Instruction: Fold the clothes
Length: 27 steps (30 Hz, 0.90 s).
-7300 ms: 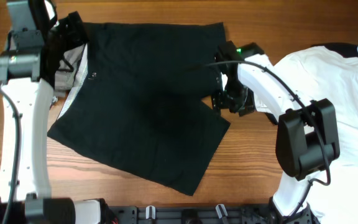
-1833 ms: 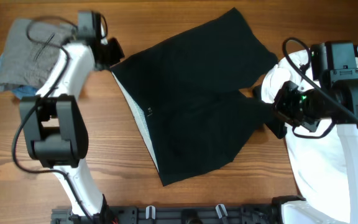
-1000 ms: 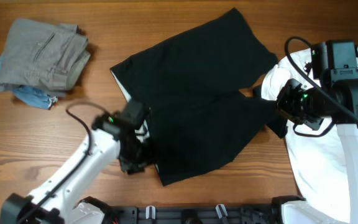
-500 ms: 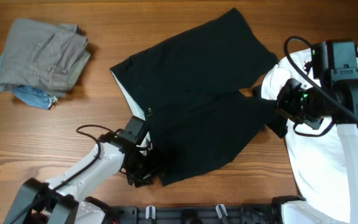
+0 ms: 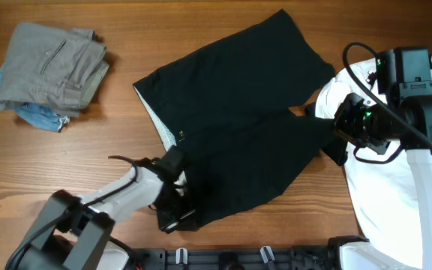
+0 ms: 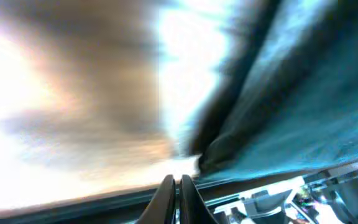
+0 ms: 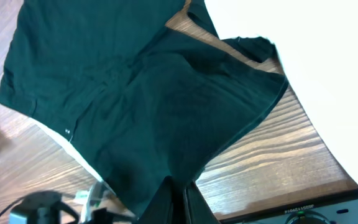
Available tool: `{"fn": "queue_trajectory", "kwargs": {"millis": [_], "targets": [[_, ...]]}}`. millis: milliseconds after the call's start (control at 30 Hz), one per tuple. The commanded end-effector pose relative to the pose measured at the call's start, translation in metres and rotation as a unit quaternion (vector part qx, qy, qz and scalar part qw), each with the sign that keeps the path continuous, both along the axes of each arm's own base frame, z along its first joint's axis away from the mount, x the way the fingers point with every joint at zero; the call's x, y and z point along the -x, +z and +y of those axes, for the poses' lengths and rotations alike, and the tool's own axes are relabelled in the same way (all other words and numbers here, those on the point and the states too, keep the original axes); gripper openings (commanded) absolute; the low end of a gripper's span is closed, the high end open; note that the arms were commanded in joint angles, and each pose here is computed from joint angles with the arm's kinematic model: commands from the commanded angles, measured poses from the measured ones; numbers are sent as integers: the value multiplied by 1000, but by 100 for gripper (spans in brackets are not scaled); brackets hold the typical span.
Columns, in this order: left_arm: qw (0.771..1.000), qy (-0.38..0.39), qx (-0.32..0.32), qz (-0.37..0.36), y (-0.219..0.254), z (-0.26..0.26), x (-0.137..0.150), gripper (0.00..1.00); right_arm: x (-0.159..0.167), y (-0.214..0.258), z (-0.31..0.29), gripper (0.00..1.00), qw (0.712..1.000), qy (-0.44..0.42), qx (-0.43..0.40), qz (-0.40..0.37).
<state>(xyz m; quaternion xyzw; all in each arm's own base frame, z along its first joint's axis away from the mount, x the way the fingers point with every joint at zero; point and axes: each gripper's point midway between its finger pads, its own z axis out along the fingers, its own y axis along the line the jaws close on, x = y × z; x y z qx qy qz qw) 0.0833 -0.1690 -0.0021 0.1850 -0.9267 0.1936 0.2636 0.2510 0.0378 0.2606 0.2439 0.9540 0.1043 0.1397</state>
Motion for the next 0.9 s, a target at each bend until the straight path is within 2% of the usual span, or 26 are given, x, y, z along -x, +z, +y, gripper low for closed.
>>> {"fn": "queue_trajectory", "kwargs": {"millis": [0,133,233,333,367,433,467,600,733,800,867], "targets": [[998,30,-15,-51,20,25,-30,4,-3,4,-8,5,1000,1,28,-12],[987,78,-30,-138,58,56,-68,4,-5,4,-8,5,1000,1,28,-15],[977,98,-14,-191,81,59,-79,6,-6,5,-8,5,999,1,27,-19],[982,67,-10,-177,79,49,-65,33,-8,6,-8,6,999,1,27,-23],[984,55,-10,-170,75,44,-59,46,-9,6,-8,6,999,1,27,-26],[988,35,-14,-150,61,31,-47,60,-10,6,-7,6,999,1,27,-28],[990,23,-15,-140,51,23,-39,62,-10,6,-7,6,999,1,27,-28],[991,-47,-11,-122,24,-7,-18,66,-10,6,-7,6,999,1,26,-27],[992,-82,-22,-97,4,-18,-6,64,-10,6,-7,9,999,1,26,-27],[992,-84,-26,-91,-4,-21,-6,60,-10,6,-7,9,999,1,26,-27],[992,-85,-30,-89,-13,-22,-9,52,-10,6,-7,9,999,1,26,-27]]}}
